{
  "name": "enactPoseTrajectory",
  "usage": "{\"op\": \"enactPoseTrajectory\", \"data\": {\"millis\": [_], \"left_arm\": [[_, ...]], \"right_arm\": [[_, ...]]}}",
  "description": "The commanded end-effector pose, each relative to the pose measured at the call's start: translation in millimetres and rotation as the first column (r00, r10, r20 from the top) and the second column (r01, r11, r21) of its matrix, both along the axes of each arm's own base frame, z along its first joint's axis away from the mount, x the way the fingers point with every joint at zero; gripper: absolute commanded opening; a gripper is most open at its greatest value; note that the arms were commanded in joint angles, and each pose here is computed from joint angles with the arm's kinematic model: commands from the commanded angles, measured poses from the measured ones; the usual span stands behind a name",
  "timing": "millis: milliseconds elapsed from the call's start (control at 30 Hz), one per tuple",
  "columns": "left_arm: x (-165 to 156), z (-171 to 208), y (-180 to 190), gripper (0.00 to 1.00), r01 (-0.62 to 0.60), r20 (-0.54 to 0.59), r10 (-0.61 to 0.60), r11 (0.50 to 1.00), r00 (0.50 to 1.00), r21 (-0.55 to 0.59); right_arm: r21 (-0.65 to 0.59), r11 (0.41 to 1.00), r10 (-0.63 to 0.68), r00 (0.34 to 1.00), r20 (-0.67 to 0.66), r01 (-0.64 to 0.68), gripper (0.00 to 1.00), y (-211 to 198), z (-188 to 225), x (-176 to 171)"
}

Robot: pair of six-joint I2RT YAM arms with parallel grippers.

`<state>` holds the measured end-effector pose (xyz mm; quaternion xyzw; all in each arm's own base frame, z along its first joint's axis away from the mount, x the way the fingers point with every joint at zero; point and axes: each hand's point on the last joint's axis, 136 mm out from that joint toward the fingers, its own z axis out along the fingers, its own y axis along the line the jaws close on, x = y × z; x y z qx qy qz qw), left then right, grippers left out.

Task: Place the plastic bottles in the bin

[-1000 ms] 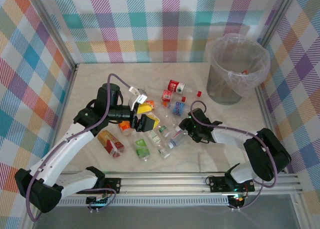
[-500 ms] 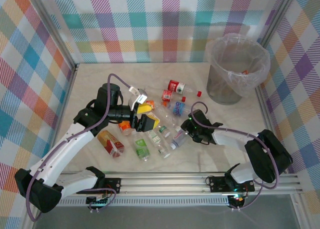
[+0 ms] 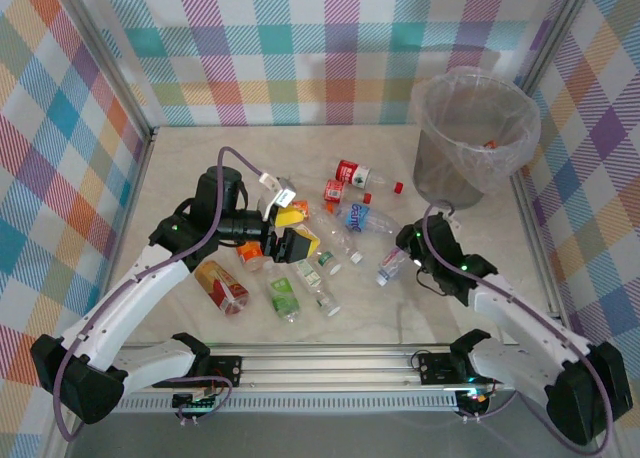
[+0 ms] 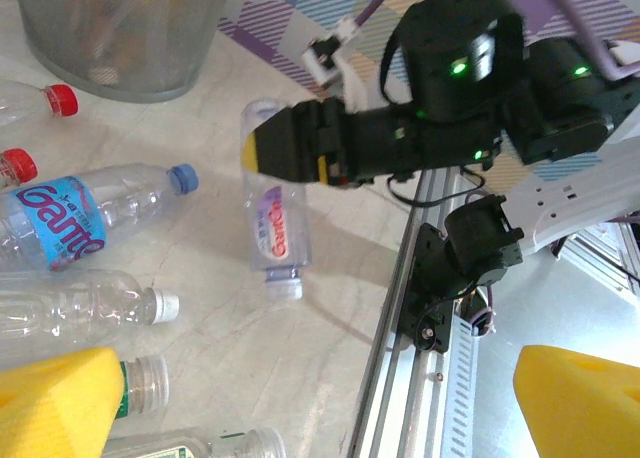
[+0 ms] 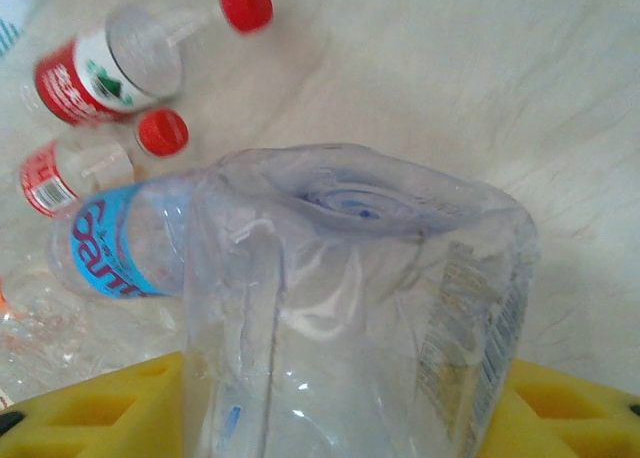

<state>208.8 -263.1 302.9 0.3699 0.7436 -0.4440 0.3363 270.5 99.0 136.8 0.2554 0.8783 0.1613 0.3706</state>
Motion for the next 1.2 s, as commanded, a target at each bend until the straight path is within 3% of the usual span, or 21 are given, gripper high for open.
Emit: {"op": "enactPoseTrajectory", "data": {"millis": [0, 300, 700, 1000, 1167], "left_arm": [[-3.7, 6.0, -4.3, 1.00, 0.018, 0.017, -0.017, 1.000, 1.000, -0.011], [-4.0, 8.3, -2.7, 1.00, 0.007, 0.035, -0.006, 1.000, 0.999, -0.015], [10.6, 30.0, 12.8, 1.00, -0.151, 0.178, 0.169, 0.983, 0.969, -0.109], [15.3, 38.6, 20.3, 1.00, -0.217, 0.202, 0.260, 0.952, 0.944, -0.215], [18.3, 38.2, 25.1, 1.00, -0.247, 0.222, 0.296, 0.943, 0.929, -0.225]], "right_arm": [[-0.147, 0.989, 0.032, 0.995, 0.090, -0.019, 0.61, -21.4, 43.5, 1.7], [-0.317, 0.948, 0.152, 0.927, 0.342, -0.039, 0.61, -28.8, 169.1, 18.9], [-0.512, 0.845, 0.197, 0.803, 0.562, 0.151, 0.60, -43.2, 310.6, 57.7], [-0.552, 0.757, 0.142, 0.737, 0.660, 0.348, 0.59, -73.4, 373.6, 100.5], [-0.603, 0.678, 0.103, 0.758, 0.644, 0.420, 0.58, -104.4, 382.1, 131.3]]}}
